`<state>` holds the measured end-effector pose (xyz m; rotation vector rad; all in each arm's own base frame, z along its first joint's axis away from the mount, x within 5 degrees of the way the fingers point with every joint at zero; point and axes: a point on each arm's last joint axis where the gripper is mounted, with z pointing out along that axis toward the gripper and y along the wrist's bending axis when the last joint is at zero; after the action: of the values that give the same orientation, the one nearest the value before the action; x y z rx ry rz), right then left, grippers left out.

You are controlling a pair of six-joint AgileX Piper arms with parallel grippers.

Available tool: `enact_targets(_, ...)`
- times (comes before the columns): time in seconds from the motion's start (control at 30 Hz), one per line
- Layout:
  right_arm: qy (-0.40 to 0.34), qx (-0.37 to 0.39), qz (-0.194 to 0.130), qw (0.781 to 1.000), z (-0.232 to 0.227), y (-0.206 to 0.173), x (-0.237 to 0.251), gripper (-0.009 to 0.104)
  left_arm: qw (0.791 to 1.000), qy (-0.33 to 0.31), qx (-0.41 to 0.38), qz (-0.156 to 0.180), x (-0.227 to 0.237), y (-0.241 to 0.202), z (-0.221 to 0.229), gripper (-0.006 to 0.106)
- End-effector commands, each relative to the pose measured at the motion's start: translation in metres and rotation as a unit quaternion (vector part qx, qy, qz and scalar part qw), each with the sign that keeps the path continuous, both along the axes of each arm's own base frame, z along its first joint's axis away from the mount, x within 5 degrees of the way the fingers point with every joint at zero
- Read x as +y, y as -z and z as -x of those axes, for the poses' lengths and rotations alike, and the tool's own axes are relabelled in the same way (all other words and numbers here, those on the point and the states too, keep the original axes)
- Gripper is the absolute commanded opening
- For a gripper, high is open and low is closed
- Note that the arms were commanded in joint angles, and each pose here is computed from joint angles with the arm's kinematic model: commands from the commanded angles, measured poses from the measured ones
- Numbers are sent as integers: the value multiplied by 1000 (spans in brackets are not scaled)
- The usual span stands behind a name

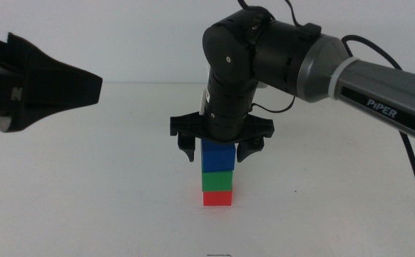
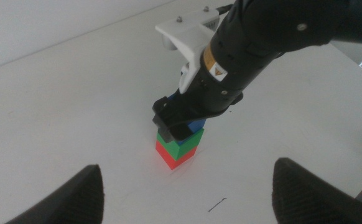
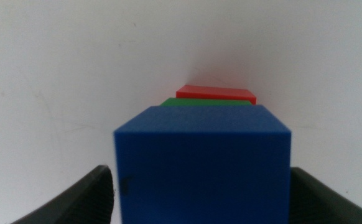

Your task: Stack red cubes first, then green, then blue cubes in a specific spot.

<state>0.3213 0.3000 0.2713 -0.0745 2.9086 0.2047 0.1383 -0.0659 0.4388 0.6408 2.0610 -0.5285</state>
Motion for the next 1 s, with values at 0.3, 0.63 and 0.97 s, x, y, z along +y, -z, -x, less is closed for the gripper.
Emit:
enact_targets(0.3,-8,-86,-26,996,29,-89,-30,74,999,-6,-32,31,-1,-13,1,91)
enact_targets(0.63,-22,-191,-31,981,56,-155,-75,83,999,-6,-32,31,-1,-13,1,91)
enact_targets(0.97,70,-326,-56,941,117,-194,-201,83,999,-6,-32,31,-1,-13,1,91)
